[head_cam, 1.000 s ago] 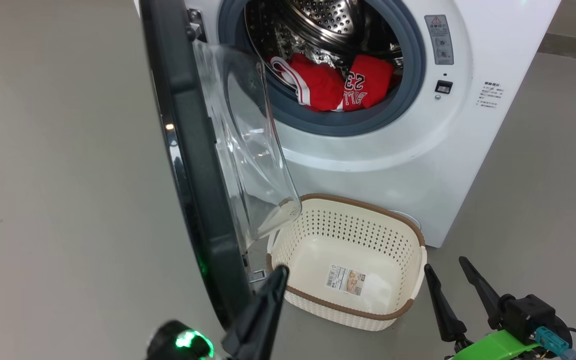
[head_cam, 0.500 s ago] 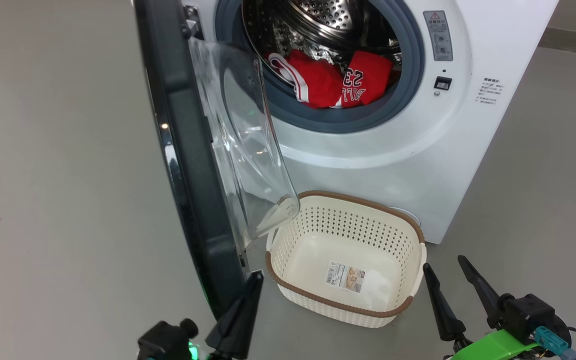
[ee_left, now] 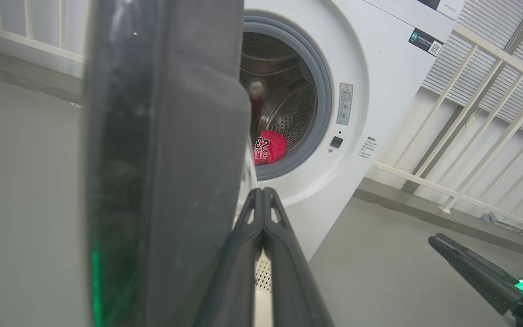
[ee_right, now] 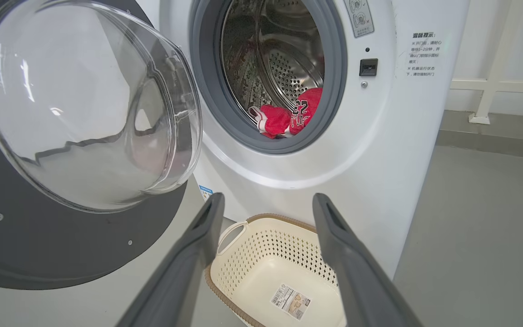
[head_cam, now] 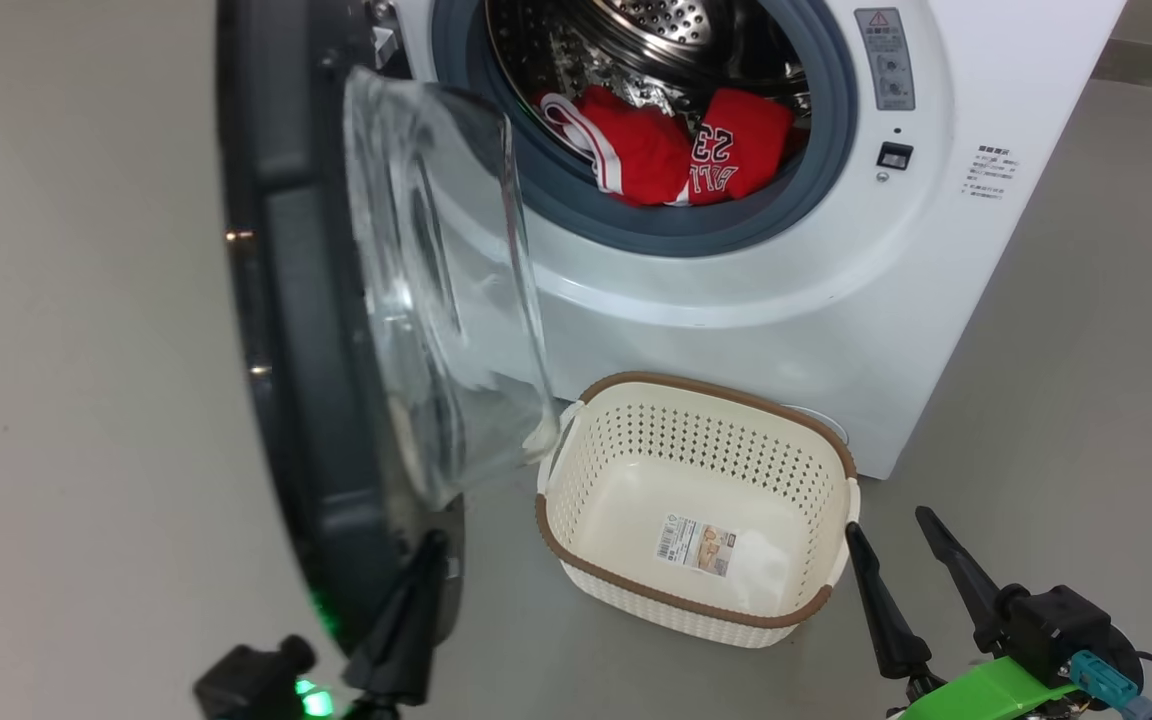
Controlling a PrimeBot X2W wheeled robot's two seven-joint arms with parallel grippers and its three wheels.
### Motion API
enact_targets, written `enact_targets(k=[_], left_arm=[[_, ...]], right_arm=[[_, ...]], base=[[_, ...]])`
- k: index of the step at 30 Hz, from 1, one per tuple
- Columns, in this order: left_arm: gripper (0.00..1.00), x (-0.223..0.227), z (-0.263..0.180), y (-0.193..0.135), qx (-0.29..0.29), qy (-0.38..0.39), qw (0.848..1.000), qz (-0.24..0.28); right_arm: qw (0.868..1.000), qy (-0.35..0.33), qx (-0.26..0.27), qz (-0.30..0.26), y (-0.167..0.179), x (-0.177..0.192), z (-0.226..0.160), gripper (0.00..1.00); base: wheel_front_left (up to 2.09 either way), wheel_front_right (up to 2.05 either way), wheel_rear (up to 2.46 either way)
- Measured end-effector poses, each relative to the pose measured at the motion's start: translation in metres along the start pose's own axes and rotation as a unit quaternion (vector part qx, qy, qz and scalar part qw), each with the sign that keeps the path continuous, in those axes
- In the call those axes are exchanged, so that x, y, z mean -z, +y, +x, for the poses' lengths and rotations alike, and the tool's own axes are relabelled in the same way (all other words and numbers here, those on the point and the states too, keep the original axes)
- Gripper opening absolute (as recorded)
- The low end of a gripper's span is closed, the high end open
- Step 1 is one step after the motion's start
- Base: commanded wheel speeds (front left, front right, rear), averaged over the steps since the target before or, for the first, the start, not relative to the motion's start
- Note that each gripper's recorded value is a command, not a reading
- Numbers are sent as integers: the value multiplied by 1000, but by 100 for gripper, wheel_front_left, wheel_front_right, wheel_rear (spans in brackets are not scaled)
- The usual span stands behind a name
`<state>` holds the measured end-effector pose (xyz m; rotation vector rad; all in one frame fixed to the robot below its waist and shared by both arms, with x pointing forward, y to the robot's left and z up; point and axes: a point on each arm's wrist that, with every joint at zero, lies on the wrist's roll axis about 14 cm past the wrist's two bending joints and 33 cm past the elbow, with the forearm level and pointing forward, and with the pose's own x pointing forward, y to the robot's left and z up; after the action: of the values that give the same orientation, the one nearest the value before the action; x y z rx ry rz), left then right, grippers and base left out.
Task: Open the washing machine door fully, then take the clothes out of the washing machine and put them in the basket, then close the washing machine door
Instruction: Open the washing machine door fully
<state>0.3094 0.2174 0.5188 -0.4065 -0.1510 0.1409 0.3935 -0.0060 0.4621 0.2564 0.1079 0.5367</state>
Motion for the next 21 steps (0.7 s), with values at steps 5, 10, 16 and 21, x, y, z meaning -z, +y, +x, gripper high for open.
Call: enact_targets(k=[5,10,16,21], left_arm=[[0,-11,-10,31,-49,-15,999,12],[0,-22,-20,63,-97,-26,994,36],[0,-40,-29,109,-165,-43,983,65],[0,-63,-25,133,-199,-73,974,78]], right_arm=[[1000,-1,-5,0,3,0,2,100],[1000,1,-8,1,5,1,4,100],[1000,6,-8,5,4,5,5,100],[1000,6,-6,6,1,7,8,100]], base=[[0,0,0],[0,0,0],[0,0,0],[0,0,0]])
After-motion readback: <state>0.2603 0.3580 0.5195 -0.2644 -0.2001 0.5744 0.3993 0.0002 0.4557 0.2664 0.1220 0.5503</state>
